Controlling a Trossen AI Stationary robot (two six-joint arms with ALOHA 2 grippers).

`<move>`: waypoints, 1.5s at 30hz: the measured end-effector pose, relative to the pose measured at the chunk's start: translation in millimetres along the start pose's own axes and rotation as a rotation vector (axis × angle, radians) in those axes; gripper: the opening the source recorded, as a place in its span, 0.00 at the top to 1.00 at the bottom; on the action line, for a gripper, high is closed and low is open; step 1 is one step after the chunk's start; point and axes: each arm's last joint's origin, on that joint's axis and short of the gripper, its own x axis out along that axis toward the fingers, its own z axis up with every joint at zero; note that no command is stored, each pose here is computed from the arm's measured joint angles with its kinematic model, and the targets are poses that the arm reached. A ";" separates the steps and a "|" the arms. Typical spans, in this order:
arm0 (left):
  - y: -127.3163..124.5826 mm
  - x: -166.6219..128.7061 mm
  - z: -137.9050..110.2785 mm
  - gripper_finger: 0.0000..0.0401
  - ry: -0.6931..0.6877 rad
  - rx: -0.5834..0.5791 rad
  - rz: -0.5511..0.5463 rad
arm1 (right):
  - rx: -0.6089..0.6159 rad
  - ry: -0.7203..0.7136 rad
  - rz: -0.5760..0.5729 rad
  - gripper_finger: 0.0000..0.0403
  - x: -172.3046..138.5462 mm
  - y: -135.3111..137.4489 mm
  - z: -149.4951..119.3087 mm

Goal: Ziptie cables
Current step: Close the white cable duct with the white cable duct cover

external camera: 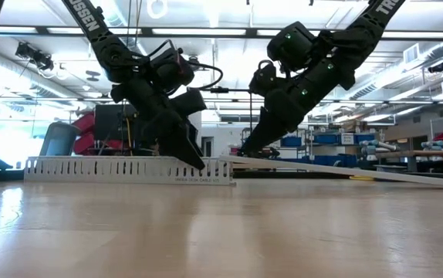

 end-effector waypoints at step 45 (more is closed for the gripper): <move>0.4 0.5 0.7 0.40 -0.009 0.003 0.003 | 0.084 -0.035 0.091 1.00 23.6 -6.5 7.7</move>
